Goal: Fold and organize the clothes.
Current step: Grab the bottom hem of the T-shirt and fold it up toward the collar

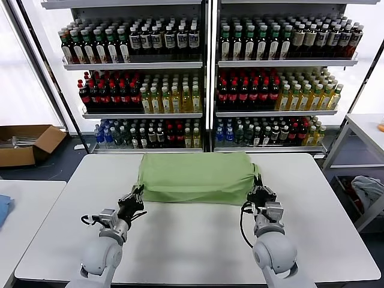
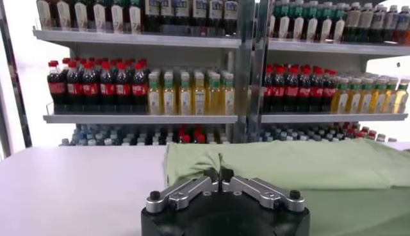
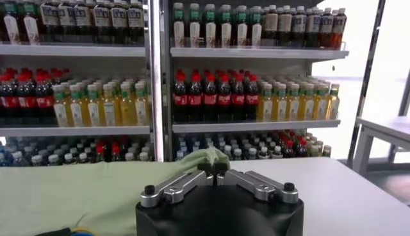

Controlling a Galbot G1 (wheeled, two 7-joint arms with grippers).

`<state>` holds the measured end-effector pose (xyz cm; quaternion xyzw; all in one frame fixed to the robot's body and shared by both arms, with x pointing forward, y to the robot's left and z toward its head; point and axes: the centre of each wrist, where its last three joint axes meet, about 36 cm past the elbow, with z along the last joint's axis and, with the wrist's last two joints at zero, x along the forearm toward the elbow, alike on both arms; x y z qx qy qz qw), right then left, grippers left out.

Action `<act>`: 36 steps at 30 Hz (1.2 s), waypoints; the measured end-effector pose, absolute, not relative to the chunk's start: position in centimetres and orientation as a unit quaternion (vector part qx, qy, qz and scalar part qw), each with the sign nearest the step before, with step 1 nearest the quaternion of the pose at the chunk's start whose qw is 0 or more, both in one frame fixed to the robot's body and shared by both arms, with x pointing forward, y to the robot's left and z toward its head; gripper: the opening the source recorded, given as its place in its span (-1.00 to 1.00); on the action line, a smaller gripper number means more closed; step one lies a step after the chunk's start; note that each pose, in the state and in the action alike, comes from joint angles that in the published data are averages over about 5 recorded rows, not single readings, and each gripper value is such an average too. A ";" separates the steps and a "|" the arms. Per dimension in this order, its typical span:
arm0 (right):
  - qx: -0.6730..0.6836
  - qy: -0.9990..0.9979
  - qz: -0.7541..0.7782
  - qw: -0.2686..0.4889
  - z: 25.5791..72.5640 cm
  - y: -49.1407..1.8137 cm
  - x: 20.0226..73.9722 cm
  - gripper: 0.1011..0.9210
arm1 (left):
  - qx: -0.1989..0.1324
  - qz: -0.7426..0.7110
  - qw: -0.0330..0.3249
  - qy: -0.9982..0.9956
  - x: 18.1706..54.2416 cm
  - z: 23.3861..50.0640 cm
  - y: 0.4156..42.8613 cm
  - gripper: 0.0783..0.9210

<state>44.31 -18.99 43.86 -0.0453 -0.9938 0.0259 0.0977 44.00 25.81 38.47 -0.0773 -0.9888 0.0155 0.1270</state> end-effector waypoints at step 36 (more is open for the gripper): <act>-0.087 -0.980 -0.020 0.177 42.8 -17.2 47.8 0.76 | -0.052 0.005 0.177 -0.983 46.4 37.5 27.6 0.74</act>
